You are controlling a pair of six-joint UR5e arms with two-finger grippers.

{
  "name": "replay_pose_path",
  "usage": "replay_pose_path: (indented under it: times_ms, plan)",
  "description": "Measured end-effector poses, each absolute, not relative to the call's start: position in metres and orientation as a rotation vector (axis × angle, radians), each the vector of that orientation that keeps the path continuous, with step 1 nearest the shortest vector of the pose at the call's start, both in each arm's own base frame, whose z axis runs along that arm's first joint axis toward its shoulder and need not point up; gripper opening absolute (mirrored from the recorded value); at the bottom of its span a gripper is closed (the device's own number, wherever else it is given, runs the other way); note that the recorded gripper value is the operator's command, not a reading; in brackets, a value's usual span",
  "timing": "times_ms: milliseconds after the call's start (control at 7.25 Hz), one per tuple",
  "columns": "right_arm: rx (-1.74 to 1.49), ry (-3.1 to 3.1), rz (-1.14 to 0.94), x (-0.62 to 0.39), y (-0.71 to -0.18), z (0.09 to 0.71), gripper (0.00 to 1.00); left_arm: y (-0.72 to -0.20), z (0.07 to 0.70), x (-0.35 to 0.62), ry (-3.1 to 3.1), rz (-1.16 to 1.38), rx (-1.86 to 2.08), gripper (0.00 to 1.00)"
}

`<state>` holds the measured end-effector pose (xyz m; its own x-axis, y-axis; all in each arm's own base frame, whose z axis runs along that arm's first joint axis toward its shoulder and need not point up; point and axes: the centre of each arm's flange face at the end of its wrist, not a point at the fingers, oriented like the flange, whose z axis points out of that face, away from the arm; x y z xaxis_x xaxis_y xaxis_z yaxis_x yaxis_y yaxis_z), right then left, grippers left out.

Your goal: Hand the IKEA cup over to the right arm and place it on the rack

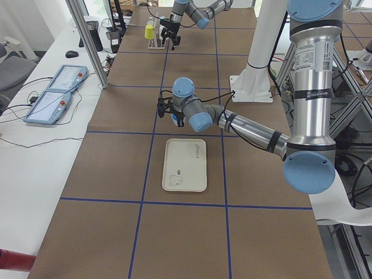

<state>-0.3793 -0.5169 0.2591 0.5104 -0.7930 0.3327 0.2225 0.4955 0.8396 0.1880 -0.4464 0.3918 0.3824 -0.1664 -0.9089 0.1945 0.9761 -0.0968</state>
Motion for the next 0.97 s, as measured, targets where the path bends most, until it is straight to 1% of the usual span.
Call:
replay_pose_path:
  times_ms: [276, 414, 552, 690, 966]
  plan:
    - [0.945, -0.854, -0.75, -0.397, -0.517, 0.223, 0.99, -0.473, 0.315, 0.202, 1.27, -0.358, -0.041, 0.0]
    - [0.982, -0.875, -0.769, -0.413, -0.511, 0.205, 0.93, -0.482, 0.276, 0.208, 1.323, -0.414, -0.077, 0.0]
    - [1.019, -0.886, -0.777, -0.428, -0.508, 0.194, 0.92, -0.49, 0.244, 0.215, 1.367, -0.457, -0.114, 0.0]
    - [1.092, -0.915, -0.782, -0.44, -0.504, 0.184, 0.93, -0.497, 0.218, 0.224, 1.411, -0.49, -0.152, 0.0]
    - [1.29, -0.973, -0.746, -0.465, -0.487, 0.17, 0.95, -0.504, 0.202, 0.254, 1.506, -0.502, -0.229, 0.0]
